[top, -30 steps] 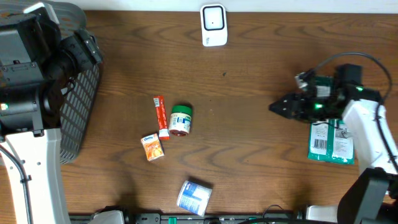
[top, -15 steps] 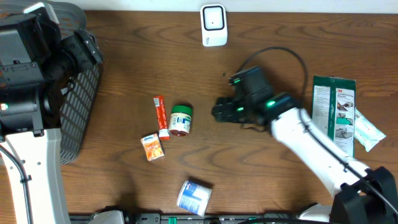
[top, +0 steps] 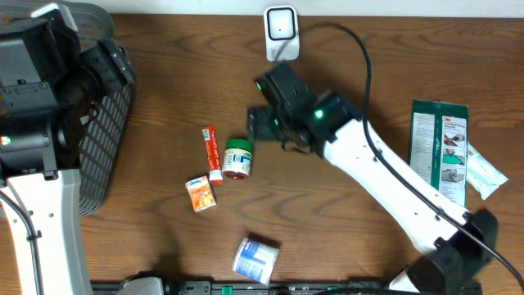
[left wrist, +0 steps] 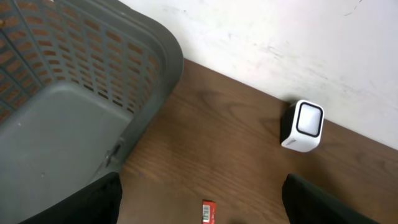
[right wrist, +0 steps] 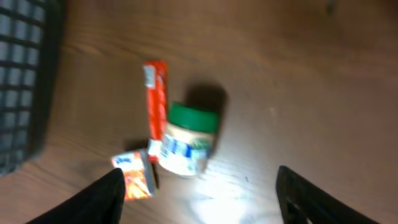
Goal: Scan the item barcode
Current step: 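Reach the right gripper to the green-lidded jar and grasp it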
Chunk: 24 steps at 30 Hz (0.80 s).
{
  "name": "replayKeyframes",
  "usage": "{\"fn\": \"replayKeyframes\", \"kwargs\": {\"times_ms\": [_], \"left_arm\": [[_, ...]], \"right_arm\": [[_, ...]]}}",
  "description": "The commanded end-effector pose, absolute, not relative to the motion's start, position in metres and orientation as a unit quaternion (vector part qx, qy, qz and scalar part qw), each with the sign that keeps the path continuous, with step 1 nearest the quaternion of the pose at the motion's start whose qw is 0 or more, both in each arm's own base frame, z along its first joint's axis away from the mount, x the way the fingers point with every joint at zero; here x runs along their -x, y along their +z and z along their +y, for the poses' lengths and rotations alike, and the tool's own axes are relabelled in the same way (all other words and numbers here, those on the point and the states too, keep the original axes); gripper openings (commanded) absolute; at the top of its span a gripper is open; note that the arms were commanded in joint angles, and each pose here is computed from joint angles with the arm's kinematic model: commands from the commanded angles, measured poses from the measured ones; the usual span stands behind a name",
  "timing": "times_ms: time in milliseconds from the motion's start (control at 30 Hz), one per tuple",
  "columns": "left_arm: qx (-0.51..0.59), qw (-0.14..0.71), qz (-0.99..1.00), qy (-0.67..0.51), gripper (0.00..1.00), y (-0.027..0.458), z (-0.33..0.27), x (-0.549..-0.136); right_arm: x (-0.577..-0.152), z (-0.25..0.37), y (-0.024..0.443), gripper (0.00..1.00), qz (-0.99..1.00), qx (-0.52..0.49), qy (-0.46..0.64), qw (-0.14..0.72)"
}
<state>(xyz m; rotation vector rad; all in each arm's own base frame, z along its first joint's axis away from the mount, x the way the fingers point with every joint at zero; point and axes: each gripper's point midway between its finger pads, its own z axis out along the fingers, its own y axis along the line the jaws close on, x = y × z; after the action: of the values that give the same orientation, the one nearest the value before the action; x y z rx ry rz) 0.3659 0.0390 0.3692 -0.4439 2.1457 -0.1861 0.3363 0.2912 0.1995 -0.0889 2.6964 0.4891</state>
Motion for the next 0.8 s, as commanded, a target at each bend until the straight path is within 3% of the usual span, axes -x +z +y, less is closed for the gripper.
{"fn": "replayKeyframes", "kwargs": {"times_ms": [0,167,367,767], "left_arm": [[0.184,0.453,0.869,-0.073,0.83,0.368,0.041,-0.367],[0.184,0.453,0.869,-0.073,0.83,0.368,0.041,-0.367],[0.184,0.453,0.869,-0.073,0.83,0.368,0.041,-0.367],[0.184,0.453,0.869,-0.073,0.83,0.368,0.041,-0.367]], "right_arm": [[-0.350,0.311,0.175,0.83,0.968,0.056,0.167,0.179],[-0.352,0.335,0.123,0.99,0.973,0.056,0.197,0.108],[-0.354,0.337,0.083,0.99,0.980,-0.010,0.192,0.058],[-0.352,0.348,0.037,0.99,0.987,-0.034,0.142,0.067]]}}
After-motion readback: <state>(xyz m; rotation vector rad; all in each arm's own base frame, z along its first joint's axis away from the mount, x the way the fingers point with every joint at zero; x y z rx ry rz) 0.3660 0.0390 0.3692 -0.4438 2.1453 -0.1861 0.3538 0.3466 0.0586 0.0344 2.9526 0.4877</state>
